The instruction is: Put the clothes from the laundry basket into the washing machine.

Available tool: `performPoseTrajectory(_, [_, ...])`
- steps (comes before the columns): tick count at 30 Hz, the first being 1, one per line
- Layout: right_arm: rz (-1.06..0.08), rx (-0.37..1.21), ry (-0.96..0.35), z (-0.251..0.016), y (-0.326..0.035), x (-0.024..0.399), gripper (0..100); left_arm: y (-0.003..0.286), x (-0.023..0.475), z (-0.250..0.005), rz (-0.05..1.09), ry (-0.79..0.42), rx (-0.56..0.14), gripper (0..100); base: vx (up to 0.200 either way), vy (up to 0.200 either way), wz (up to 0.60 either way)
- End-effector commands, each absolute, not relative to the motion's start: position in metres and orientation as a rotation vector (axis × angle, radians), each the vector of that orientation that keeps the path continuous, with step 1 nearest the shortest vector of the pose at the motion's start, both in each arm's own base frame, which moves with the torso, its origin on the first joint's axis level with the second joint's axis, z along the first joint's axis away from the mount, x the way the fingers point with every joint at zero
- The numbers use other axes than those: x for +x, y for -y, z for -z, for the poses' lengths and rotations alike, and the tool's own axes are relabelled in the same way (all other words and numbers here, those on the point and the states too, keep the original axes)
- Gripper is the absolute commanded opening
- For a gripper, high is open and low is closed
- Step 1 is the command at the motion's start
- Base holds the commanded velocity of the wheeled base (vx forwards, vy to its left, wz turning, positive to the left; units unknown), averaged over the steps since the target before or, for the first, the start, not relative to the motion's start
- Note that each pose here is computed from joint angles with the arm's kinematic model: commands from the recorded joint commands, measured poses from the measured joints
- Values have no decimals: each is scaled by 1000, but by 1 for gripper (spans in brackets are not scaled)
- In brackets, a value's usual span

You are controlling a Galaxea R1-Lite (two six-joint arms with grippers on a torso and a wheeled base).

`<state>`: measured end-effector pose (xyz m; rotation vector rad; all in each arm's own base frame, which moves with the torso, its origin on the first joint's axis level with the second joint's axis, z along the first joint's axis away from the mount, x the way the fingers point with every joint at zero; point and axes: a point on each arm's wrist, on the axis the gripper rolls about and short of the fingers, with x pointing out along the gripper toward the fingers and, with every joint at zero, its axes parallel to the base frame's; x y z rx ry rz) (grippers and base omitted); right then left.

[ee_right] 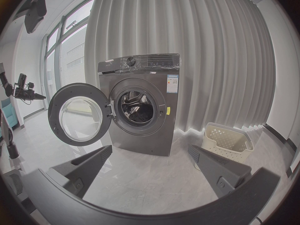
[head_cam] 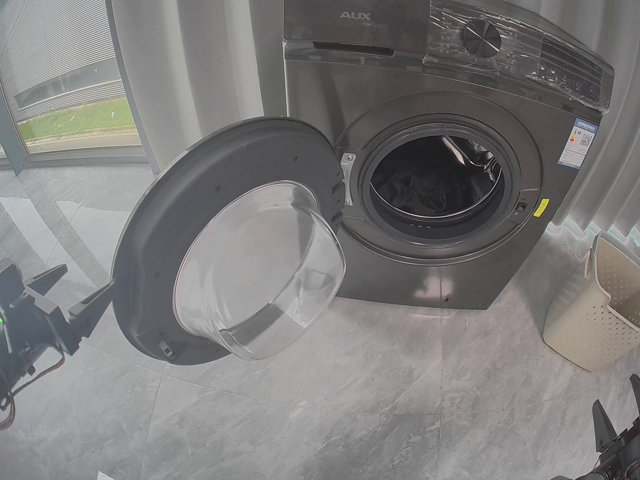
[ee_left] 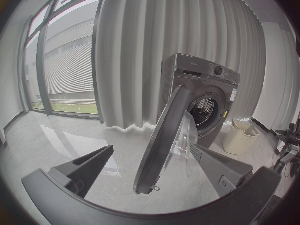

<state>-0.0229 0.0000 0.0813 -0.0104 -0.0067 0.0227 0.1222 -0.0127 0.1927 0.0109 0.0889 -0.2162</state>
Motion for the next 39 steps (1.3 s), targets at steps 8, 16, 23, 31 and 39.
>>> performPoseTrajectory(8, [-23, -11, 0, -76, 0, -22, 100, 10, 166, -183, 413, -183, -9, 100, 0, 0, 0])
performPoseTrajectory(16, [-23, -11, -1, -76, 0, -22, 100, 5, 184, -175, 432, -208, 36, 100, 0, 0, 0])
performPoseTrajectory(23, [-25, -11, 0, -76, 0, -22, 100, 16, 177, -180, 673, -175, 13, 100, 0, 0, 0])
performPoseTrajectory(31, [-25, -11, -1, -76, 0, -22, 100, 21, 160, -188, 799, -150, -62, 100, 0, 0, 0])
performPoseTrajectory(39, [-25, -11, 0, -76, 0, -22, 100, 21, 130, -211, 877, -91, -191, 100, 0, 0, 0])
